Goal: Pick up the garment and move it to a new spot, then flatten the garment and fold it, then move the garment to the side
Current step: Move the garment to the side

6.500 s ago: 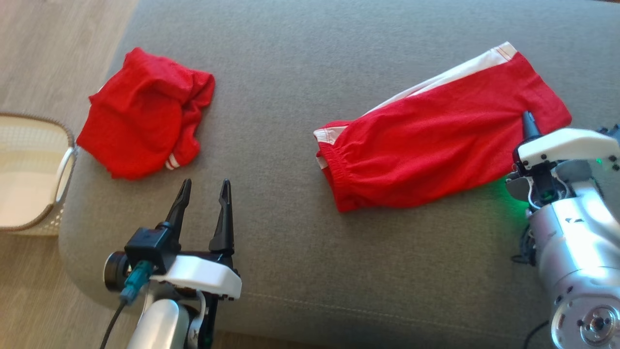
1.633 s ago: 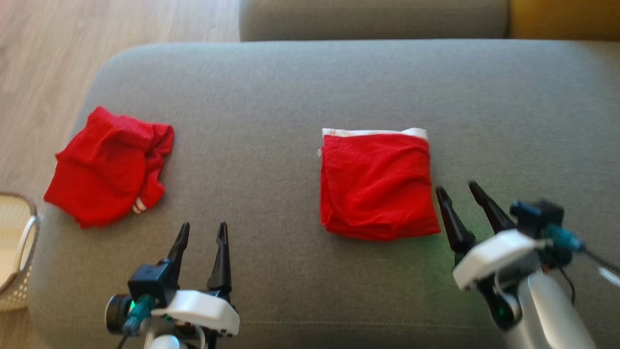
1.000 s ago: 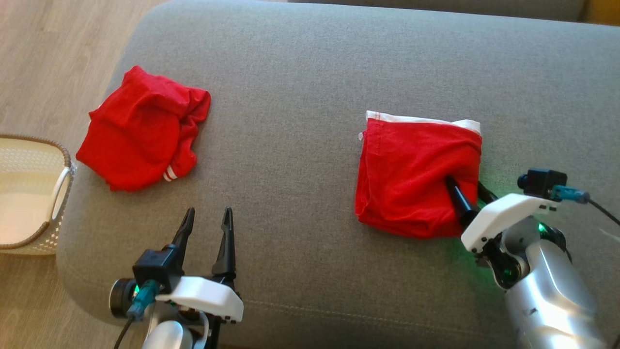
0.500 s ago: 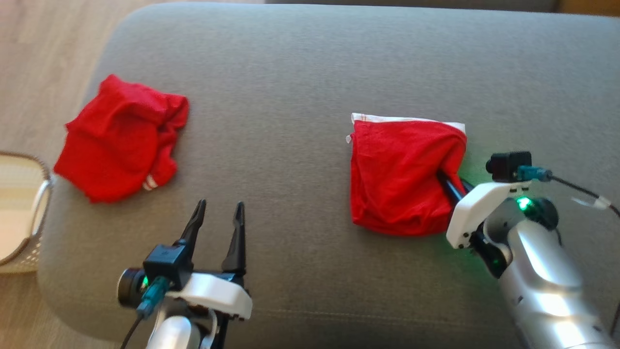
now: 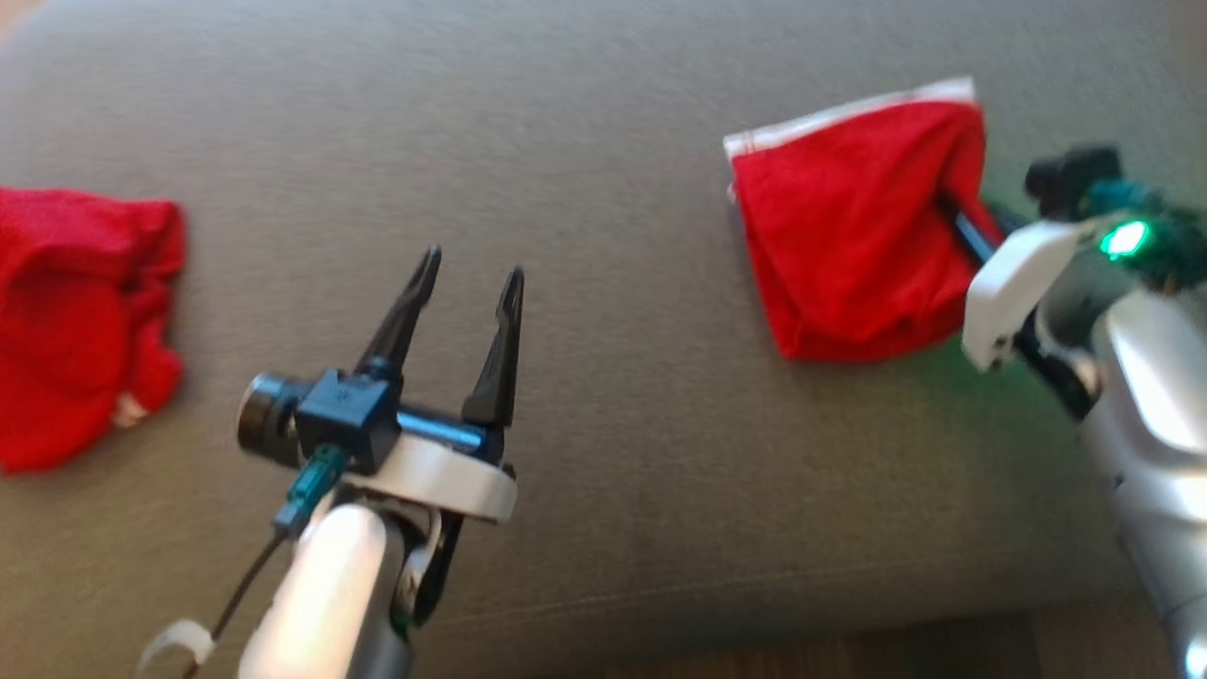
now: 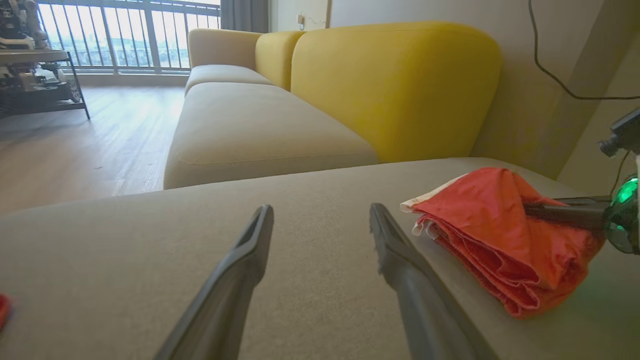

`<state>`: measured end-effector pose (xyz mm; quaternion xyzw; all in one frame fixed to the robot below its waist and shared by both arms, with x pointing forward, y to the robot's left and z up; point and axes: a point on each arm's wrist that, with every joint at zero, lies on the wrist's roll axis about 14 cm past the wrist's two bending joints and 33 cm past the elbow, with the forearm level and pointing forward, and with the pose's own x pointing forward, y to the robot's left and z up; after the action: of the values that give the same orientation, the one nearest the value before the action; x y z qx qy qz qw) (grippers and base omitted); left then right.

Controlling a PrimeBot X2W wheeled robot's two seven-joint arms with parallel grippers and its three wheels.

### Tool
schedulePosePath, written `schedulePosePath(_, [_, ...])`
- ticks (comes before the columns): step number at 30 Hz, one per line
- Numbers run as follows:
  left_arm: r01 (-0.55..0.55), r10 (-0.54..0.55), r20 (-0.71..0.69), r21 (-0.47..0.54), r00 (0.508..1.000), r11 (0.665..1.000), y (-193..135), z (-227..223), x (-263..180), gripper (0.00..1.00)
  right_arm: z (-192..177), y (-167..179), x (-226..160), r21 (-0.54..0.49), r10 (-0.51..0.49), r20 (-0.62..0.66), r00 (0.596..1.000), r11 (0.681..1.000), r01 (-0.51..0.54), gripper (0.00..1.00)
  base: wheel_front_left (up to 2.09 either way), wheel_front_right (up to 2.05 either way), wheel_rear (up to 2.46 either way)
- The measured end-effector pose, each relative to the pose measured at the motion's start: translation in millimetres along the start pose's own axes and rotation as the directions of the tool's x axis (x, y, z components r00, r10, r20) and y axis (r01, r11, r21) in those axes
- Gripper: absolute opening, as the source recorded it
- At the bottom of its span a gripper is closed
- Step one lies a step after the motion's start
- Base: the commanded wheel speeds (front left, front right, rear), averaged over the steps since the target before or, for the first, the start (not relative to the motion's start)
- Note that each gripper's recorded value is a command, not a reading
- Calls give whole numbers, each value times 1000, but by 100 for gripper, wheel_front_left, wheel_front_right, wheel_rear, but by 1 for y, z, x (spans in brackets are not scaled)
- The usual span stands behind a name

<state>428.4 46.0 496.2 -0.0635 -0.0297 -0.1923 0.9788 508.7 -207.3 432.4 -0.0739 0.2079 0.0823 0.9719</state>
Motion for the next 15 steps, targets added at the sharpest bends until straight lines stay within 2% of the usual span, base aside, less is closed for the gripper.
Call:
schedulePosePath(8, [136,-136,4,-18,991,991,-23,-21,43,100,9,-69,-8,-36,-139,26,990,990,140,0,0,0,0])
schedulePosePath(15, [193,-195,-32,-62,980,979,-36,-52,59,100,1,-137,-25,-75,-302,8,953,950,302,0,0,0,0])
